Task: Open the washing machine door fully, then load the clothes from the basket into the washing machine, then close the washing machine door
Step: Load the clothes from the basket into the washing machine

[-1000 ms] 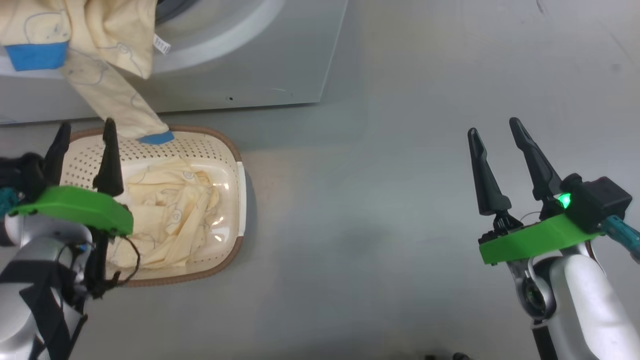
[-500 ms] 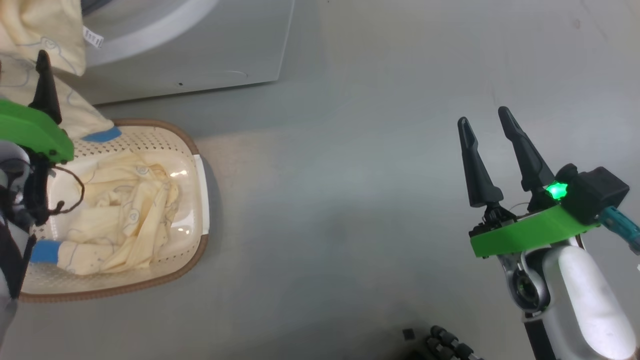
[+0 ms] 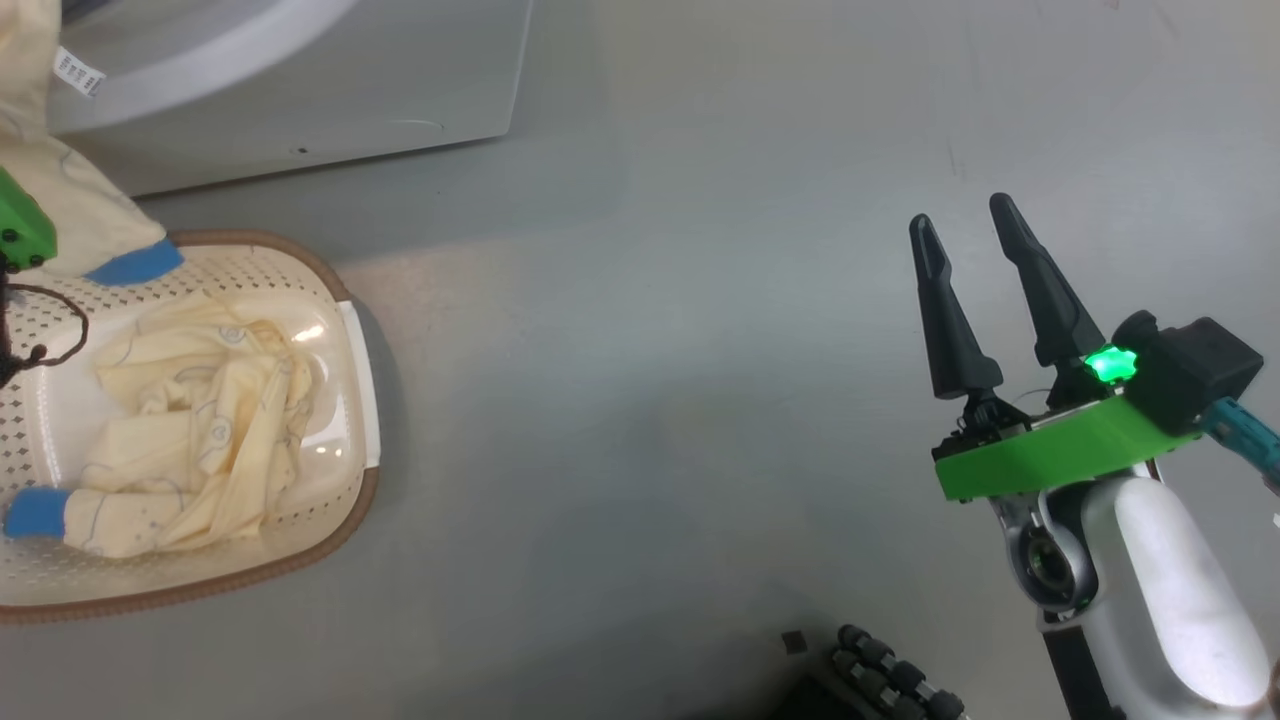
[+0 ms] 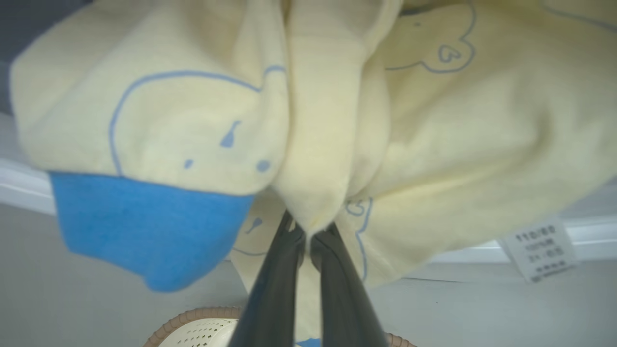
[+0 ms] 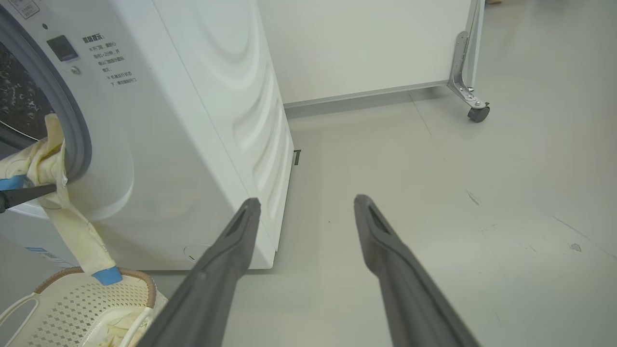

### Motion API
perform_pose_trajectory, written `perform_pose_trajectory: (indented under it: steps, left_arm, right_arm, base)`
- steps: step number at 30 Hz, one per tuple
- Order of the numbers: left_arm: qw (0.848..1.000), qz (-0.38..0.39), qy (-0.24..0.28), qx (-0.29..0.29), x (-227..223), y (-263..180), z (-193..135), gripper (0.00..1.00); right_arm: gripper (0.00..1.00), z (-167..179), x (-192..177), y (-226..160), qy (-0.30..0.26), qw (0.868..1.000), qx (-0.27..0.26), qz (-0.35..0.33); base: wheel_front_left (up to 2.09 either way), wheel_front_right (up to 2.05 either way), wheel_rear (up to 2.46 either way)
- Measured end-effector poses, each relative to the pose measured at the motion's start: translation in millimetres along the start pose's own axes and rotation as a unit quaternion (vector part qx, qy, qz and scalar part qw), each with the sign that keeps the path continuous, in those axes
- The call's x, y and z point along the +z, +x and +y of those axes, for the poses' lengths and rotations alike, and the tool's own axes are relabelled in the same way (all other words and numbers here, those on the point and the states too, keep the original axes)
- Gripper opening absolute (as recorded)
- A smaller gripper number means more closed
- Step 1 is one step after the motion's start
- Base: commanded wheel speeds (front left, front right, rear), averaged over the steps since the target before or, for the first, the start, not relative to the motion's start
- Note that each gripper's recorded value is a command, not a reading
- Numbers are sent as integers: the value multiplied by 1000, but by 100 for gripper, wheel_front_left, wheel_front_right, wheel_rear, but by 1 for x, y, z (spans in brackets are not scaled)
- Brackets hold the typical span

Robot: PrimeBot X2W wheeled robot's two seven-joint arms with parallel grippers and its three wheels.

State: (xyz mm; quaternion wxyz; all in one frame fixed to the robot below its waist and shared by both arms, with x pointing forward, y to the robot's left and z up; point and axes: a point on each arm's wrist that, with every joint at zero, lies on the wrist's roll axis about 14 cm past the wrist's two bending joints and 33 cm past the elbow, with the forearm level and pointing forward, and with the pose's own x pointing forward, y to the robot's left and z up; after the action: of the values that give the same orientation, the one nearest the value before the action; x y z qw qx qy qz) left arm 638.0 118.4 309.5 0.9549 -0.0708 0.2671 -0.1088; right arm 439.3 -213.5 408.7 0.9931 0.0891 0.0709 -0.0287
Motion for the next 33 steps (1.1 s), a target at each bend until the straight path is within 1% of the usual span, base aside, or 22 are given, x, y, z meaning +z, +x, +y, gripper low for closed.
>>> perform_pose_trajectory:
  steps: [8,13,18,22,29,33]
  left_arm:
    - [1000,20,10,-6,2,-1,0,0]
    - [999,36,23,-31,12,-9,-5,0]
    - [997,34,46,-46,40,-20,-1,0]
    - [997,22,48,-59,69,-29,-4,0]
    - [997,-30,66,-27,128,-33,14,0]
    - [996,-44,75,-14,144,-23,23,0]
  right_arm:
    - [100,4,-1,3,8,1000,5,-1]
    - [100,9,-1,7,12,1000,12,-3]
    - [100,14,-1,12,15,1000,19,-6]
    - [100,16,-3,15,16,1000,23,-6]
    - [100,16,-9,18,15,1000,25,1]
    - [100,13,-8,22,15,1000,21,-1]
  base:
    - [0,0,0]
    - [0,0,0]
    - [0,0,0]
    - [0,0,0]
    - [0,0,0]
    - [0,0,0]
